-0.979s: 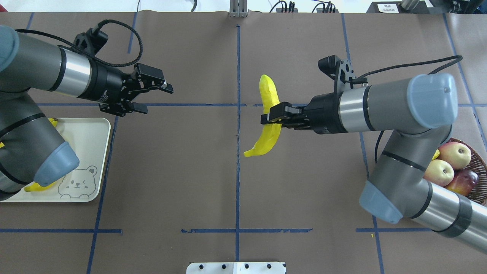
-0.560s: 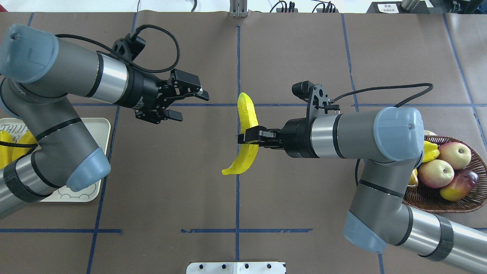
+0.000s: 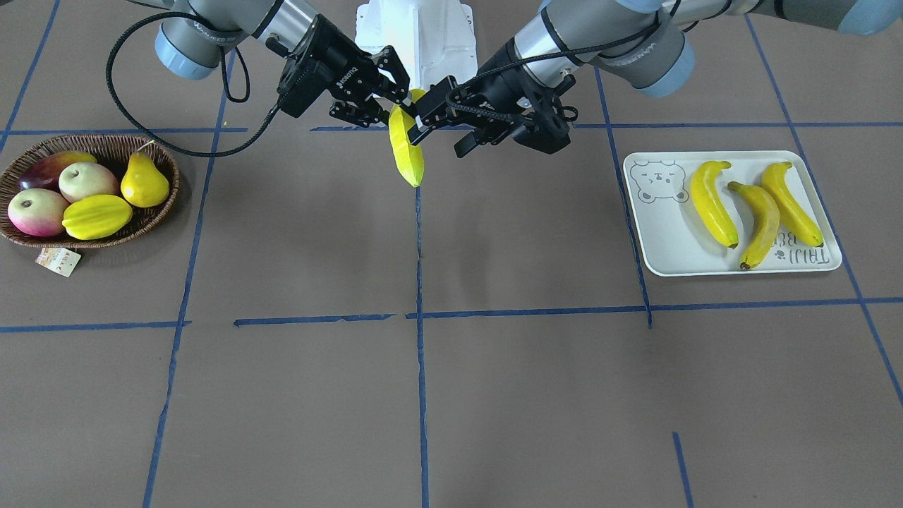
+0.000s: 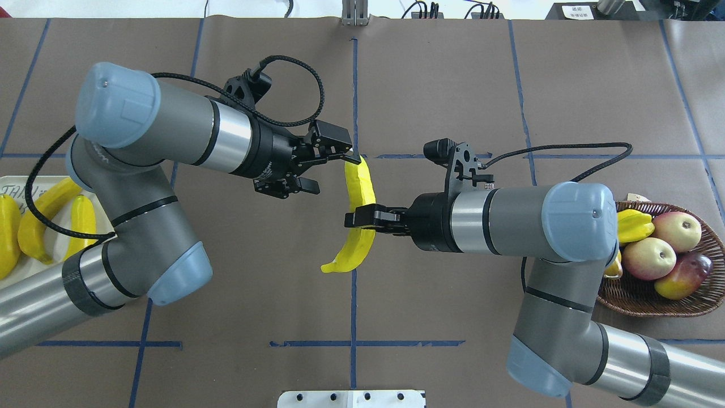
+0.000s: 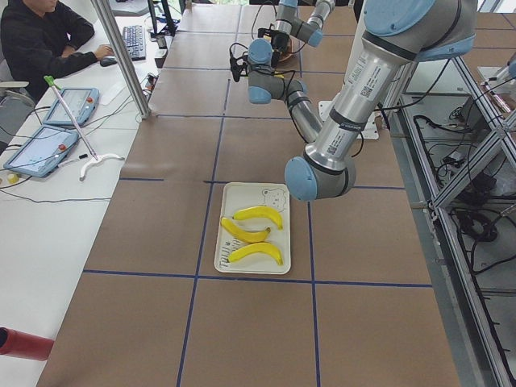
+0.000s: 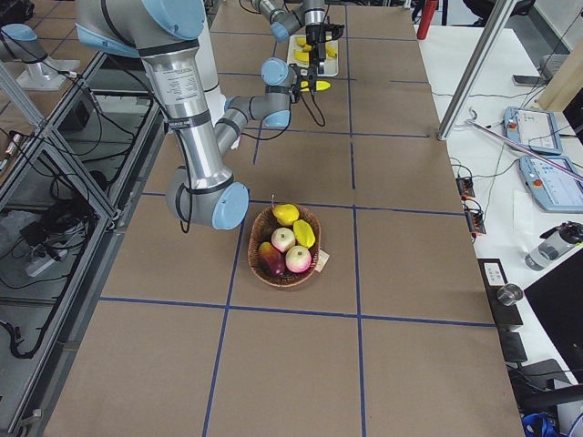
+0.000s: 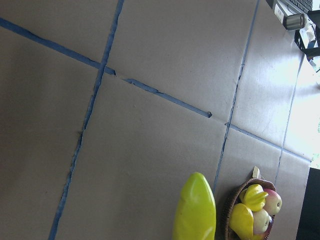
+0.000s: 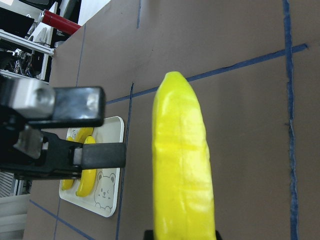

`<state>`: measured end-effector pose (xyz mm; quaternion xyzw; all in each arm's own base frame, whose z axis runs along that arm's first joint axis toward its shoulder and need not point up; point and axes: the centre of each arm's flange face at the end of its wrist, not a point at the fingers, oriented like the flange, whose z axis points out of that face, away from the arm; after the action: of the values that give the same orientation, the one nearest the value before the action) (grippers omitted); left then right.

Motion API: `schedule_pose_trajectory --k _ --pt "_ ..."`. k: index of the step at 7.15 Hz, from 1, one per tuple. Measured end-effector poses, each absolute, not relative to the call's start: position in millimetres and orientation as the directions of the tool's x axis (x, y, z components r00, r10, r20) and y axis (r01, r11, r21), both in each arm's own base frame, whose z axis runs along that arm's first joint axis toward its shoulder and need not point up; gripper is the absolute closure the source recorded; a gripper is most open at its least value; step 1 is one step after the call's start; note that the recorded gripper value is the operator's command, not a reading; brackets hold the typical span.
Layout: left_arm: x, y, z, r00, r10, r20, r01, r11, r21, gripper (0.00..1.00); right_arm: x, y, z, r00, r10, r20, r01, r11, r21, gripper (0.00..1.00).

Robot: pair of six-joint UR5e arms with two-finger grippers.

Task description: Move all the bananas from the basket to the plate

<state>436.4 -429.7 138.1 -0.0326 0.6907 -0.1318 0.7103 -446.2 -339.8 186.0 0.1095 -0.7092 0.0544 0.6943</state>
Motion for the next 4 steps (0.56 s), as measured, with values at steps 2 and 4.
schedule_pose_trajectory --k 2,4 --pt "455 -421 134 0.014 -0.231 -0.973 0.131 0.965 -0.228 0.09 -446 -339 185 -0.013 -0.081 0.997 -0.23 0.97 0.075 0.99" --pt "464 -417 131 0.015 -0.23 -0.973 0.12 0.967 -0.227 0.34 -446 -339 185 -0.014 -0.081 0.997 -0.23 0.97 0.075 0.99"
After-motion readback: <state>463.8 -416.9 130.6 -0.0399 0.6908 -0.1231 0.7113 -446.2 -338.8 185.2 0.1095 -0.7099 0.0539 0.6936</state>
